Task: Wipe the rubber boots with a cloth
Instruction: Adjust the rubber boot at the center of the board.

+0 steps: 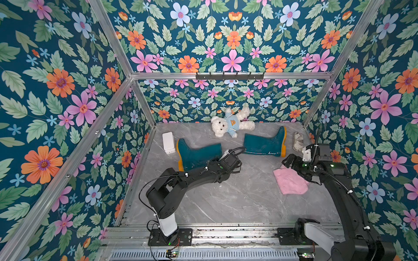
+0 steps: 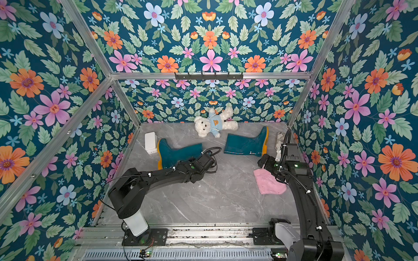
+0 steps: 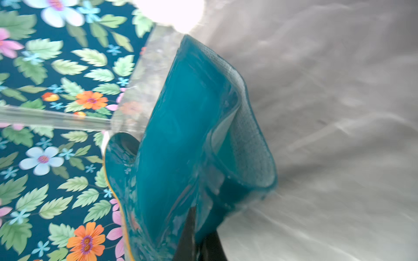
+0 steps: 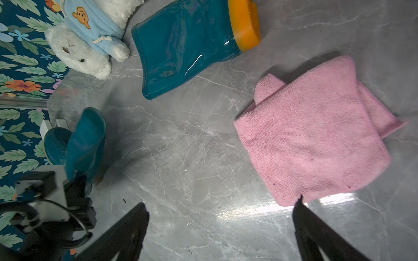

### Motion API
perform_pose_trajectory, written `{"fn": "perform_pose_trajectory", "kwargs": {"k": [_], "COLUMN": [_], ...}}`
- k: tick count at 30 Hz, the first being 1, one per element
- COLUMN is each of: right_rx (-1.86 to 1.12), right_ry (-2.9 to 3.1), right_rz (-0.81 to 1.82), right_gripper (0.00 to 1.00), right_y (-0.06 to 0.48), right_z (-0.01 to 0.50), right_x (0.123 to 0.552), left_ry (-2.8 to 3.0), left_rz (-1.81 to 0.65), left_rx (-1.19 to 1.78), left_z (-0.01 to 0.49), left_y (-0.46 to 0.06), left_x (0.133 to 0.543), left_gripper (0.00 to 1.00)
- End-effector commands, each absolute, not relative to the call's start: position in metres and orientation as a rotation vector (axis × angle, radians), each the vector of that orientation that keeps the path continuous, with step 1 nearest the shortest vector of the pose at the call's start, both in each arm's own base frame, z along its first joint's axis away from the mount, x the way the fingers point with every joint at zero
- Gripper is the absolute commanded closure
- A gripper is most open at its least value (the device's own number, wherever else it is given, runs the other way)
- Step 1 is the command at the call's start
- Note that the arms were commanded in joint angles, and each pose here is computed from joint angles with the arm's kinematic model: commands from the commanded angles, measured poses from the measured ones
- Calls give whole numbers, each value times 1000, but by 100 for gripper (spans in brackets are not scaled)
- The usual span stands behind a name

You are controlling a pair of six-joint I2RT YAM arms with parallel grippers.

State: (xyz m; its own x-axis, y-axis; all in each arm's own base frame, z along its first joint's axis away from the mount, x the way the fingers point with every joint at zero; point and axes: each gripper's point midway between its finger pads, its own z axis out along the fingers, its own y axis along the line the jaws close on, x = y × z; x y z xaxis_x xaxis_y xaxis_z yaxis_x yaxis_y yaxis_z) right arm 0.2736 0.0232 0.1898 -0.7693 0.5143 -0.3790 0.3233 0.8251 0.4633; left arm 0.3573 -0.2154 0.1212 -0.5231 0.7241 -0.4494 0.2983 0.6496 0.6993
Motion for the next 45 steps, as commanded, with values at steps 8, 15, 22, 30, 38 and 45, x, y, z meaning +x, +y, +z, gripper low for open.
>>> {"fn": "perform_pose_trajectory", "kwargs": {"k": [8, 15, 22, 30, 38, 45], "right_rx": [624, 630, 633, 641, 645, 645], "right_ry": [2511, 2523, 2540, 2548, 2543, 2543], "right_rz": [524, 518, 502, 509, 517, 511], "right_gripper": [1, 1, 1, 1, 1, 1], "right_y": [24, 23, 21, 20, 21, 21], "right_z": [179, 172, 164, 158, 157, 156], "right_x": [281, 283, 286, 289, 288, 285], "left_ry": [1902, 1773, 1718, 1695, 1677, 1677], "left_rz": [662, 634, 658, 705, 792, 837], "left_rx": [677, 748, 750, 644, 488, 392], "left_z": [192, 234, 254, 261, 269, 270], "left_y": [-202, -228, -224, -196, -185, -175], "left_x": [407, 430, 466, 494, 507, 507], "left_gripper": [100, 100, 100, 100, 100, 100]}}
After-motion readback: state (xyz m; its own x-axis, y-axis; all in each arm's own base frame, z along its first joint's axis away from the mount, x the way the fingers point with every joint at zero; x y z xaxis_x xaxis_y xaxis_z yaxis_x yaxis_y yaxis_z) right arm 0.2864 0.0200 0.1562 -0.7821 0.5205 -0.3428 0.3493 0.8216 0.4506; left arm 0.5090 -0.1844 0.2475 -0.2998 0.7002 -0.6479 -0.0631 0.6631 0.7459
